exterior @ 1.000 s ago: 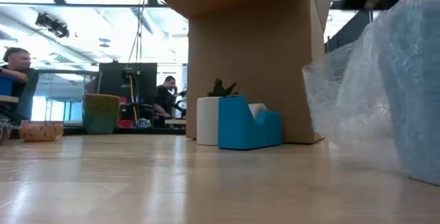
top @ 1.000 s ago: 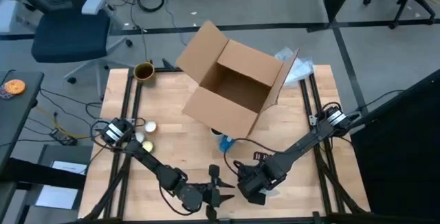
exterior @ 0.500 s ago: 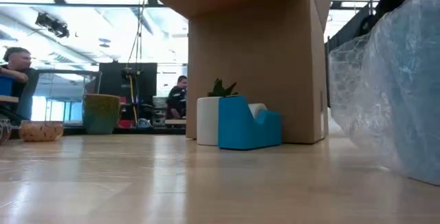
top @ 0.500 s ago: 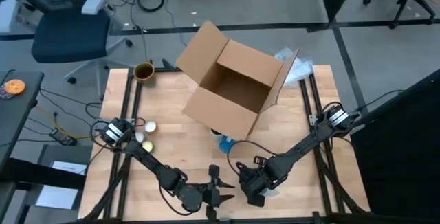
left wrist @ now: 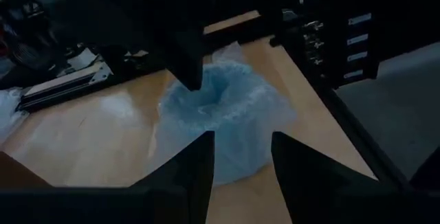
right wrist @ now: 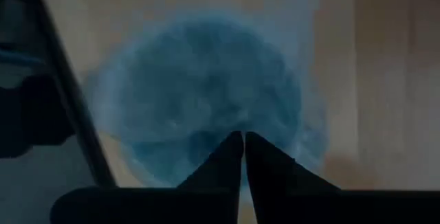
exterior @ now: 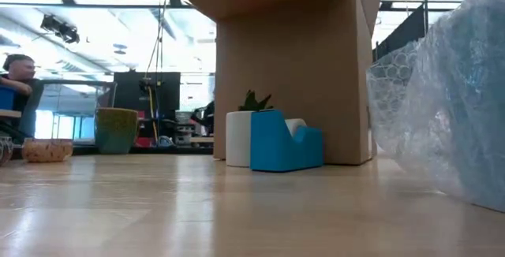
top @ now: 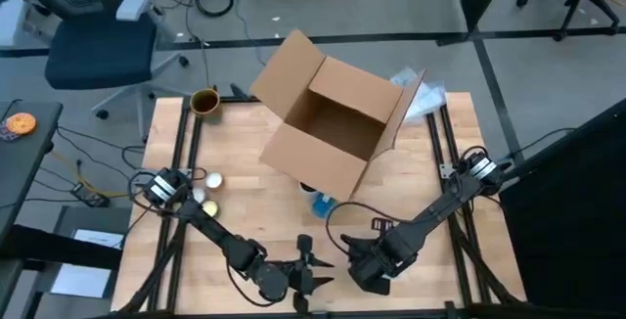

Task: Wrap mug
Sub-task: Wrap the blue mug with the bubble wrap on the table

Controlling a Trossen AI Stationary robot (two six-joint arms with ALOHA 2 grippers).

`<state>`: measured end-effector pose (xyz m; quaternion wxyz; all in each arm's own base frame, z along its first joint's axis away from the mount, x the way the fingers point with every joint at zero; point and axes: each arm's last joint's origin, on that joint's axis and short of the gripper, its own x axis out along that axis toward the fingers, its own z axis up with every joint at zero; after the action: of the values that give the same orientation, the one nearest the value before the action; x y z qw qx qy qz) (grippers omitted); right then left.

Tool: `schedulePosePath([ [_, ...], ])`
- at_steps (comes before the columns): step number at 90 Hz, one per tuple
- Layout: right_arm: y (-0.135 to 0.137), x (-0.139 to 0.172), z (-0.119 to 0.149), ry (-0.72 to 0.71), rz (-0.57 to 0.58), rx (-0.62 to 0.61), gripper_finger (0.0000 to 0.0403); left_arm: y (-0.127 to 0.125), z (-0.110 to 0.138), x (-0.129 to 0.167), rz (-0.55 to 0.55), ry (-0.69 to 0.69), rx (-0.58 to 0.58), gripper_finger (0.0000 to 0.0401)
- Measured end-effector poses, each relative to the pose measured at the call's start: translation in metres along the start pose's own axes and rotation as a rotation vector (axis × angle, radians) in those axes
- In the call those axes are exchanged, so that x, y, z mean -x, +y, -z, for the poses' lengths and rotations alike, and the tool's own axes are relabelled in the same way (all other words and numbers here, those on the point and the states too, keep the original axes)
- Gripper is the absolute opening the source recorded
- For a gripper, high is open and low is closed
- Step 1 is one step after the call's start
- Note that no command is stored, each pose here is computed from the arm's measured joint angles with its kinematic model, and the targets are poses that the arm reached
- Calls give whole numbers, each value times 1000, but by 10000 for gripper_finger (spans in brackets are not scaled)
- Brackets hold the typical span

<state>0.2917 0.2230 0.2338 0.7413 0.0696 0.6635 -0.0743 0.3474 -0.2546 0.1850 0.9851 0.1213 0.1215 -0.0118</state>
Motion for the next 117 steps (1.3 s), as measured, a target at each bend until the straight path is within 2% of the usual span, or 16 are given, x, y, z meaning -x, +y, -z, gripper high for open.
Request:
schedulePosePath([
  [17,-5,-28,7,0,19,-25,0,5,15,-16,-11,19,88,131],
  [28,-5,-31,6,-13,0,-22,0,6,22,-24,9,3,132,131],
  [52,2,0,-2,-39,-4,-2,0,5,30,-30,35,9,131,131],
  [72,7,17,-8,-205,63,24,0,5,31,-30,37,9,132,131],
  [87,5,6,-5,-199,86,25,0,5,31,-30,37,10,131,131],
  [117,6,-25,-1,-219,17,17,0,5,31,-30,37,14,128,131],
])
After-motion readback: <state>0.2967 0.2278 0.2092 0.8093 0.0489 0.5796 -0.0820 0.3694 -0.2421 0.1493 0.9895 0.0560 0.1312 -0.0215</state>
